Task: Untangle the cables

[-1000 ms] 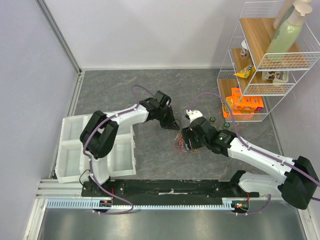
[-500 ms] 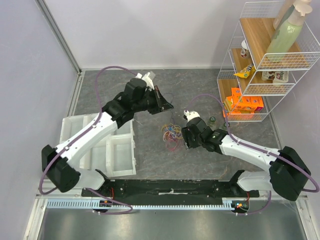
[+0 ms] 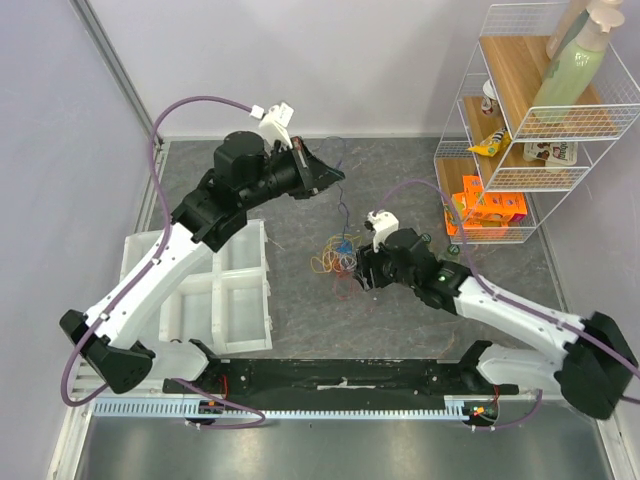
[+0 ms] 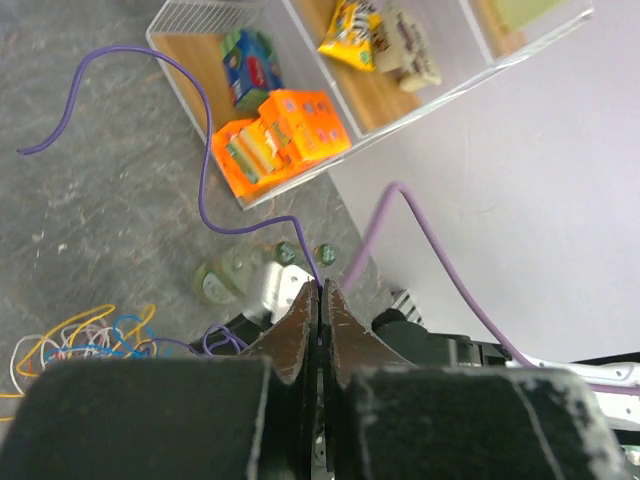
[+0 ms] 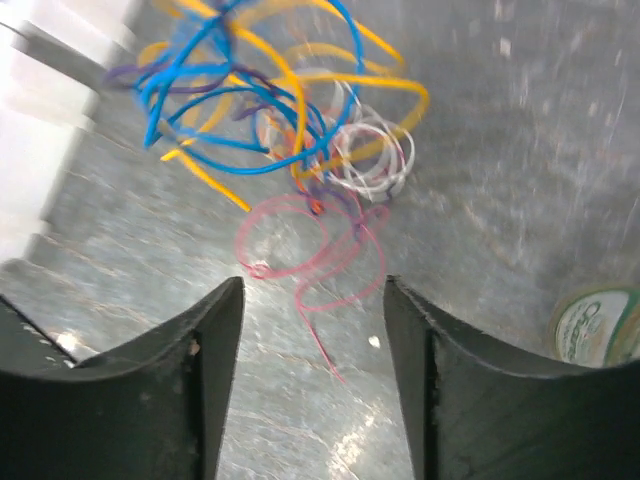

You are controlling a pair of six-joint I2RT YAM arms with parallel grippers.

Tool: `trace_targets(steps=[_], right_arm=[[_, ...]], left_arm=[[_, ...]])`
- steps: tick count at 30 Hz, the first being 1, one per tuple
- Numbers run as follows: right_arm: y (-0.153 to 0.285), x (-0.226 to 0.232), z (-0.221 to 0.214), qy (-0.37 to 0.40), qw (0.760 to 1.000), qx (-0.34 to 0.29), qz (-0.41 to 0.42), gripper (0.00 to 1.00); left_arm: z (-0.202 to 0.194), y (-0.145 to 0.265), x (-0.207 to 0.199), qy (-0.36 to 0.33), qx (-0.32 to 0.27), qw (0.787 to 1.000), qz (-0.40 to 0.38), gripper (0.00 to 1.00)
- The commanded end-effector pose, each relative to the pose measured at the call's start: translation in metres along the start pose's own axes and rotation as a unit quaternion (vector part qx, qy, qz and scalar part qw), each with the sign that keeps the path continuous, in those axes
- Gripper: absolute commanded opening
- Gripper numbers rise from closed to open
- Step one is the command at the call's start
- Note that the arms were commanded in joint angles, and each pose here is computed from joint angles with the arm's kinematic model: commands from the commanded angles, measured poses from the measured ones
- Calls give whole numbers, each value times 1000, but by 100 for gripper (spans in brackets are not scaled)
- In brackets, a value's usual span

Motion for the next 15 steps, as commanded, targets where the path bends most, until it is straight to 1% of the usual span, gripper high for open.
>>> trace_targets(steps=[1,3,6,8,11,15], right_arm=[[37,31,53,37,989,-114,84,70],[40,30,65,32,987,-135,80,74],[32,31,74,26,987,-132,82,75],[30,39,84,26,985,-134,102,75],[26,49,100,33,978,-160,130,76],[7,49,105,24,978,-149,147,75]], left_arm=[[37,23,-24,-43,-51,997,-27,2],[44,27,-32,-50,-58,996,-41,2],[59,35,-46,-65,-76,993,-66,2],[67,39,-57,-71,-84,990,-86,2],[77,45,-69,-72,-96,986,-112,2],[89,53,-81,-74,-116,981,-135,2]])
Point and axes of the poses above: each gripper's point midway between its finger pads, its own y axis back along the fingers, its own x axis along the line the jaws close on, z = x × y, the point moved 4 cm from there along y, back along the fingers, and after that the axes turned 12 degrees about -y, right-handed, at the moved point
